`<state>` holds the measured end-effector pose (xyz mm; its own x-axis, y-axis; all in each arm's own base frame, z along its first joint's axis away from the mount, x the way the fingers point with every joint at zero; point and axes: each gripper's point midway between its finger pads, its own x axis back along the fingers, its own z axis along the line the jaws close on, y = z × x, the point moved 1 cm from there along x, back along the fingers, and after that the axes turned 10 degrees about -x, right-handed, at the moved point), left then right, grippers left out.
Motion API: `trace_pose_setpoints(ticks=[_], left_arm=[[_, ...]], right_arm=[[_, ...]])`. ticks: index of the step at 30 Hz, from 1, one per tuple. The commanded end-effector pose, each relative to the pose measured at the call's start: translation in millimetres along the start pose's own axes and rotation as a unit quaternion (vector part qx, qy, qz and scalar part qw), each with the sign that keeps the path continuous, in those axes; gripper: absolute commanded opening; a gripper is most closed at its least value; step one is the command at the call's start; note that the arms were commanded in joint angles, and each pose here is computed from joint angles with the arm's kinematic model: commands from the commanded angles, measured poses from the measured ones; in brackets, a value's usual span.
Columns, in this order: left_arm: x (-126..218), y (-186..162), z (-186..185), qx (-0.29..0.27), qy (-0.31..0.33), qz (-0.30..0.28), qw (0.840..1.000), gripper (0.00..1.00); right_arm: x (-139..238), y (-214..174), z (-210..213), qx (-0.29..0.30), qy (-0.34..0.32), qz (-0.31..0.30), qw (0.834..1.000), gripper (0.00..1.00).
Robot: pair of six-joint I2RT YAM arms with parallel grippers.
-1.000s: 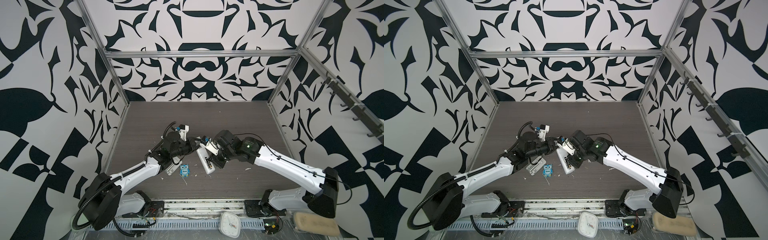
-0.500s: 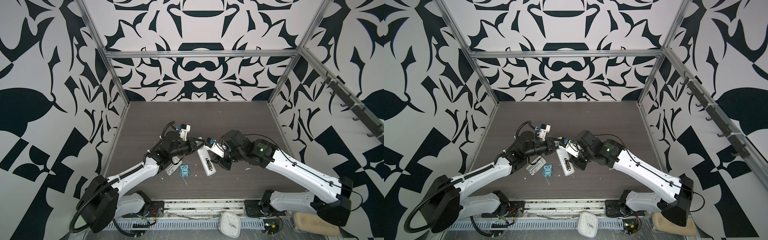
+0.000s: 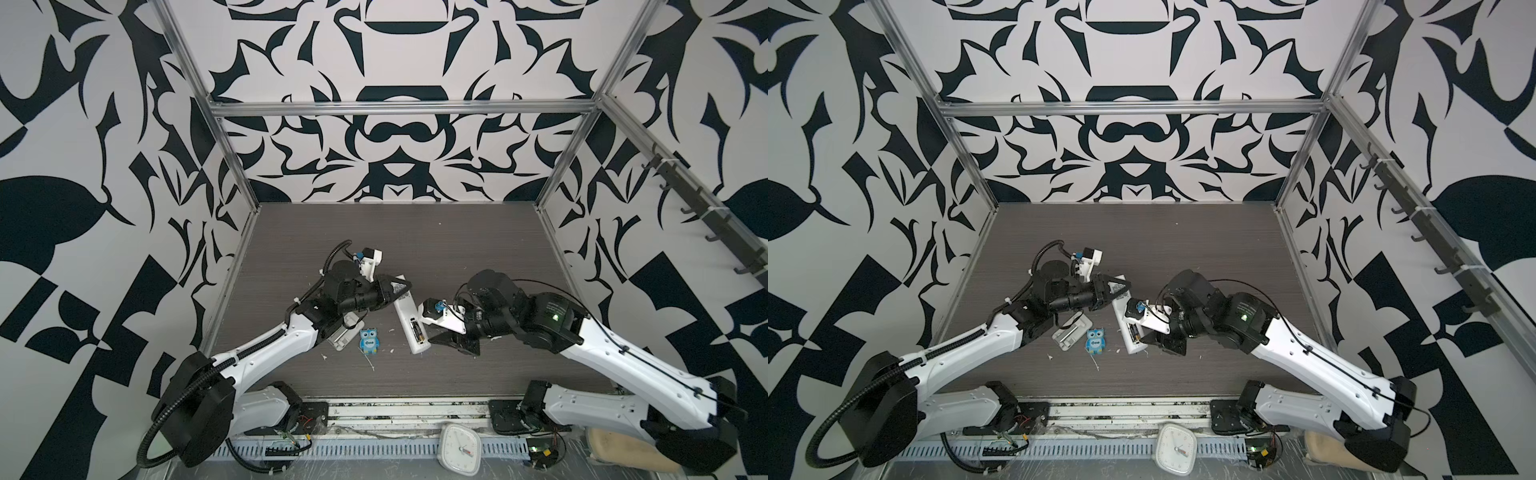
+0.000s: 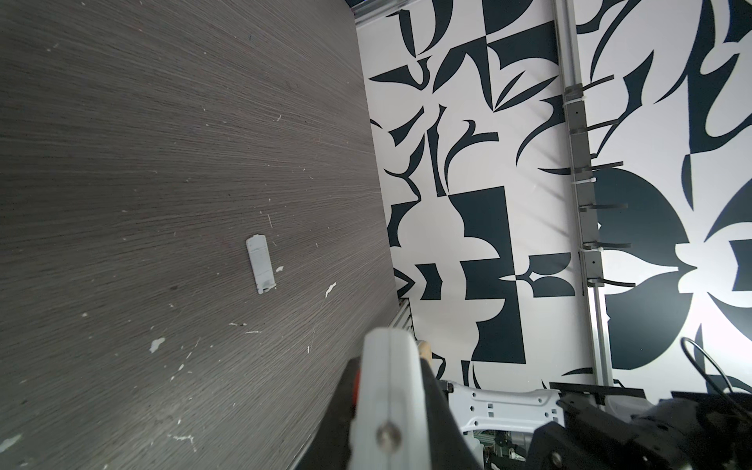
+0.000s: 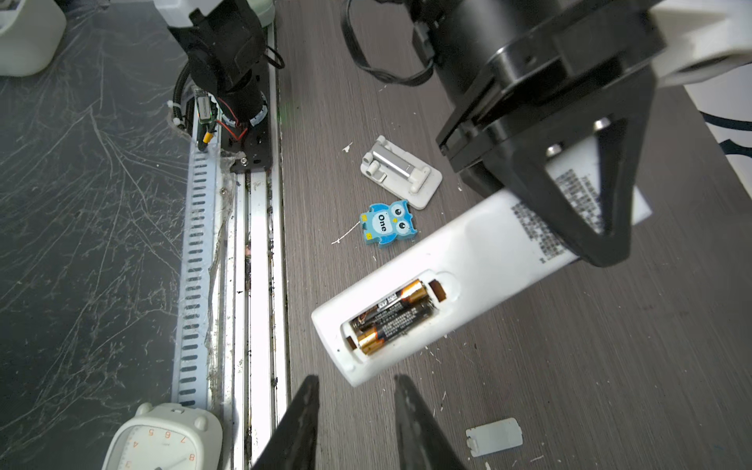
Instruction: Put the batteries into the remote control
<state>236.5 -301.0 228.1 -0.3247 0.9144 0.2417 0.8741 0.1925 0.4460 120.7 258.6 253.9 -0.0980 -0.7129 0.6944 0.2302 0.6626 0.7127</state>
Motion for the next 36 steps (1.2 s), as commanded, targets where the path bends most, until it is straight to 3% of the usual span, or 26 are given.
trace_pose_setpoints(ticks=[1, 10, 22, 36], left_arm=[[5.4, 13.4, -25.5, -0.023, -0.030, -0.013, 0.999, 0.00], [5.7, 13.9, -25.0, -0.022, -0.030, -0.010, 0.999, 0.00], [8.0, 15.6, -27.4, -0.021, -0.029, -0.012, 0.999, 0.00], [7.7, 14.5, -26.4, -0.017, -0.032, -0.011, 0.999, 0.00]], right_arm=[[-7.2, -0.5, 5.3, 0.028, 0.020, 0.007, 0.999, 0.38], [-8.8, 0.1, 9.0, 0.035, 0.029, 0.008, 0.999, 0.46], [-14.4, -6.7, 12.9, 0.064, 0.037, 0.020, 0.997, 0.36], [-30.8, -6.0, -9.4, 0.090, -0.019, 0.040, 0.995, 0.26]])
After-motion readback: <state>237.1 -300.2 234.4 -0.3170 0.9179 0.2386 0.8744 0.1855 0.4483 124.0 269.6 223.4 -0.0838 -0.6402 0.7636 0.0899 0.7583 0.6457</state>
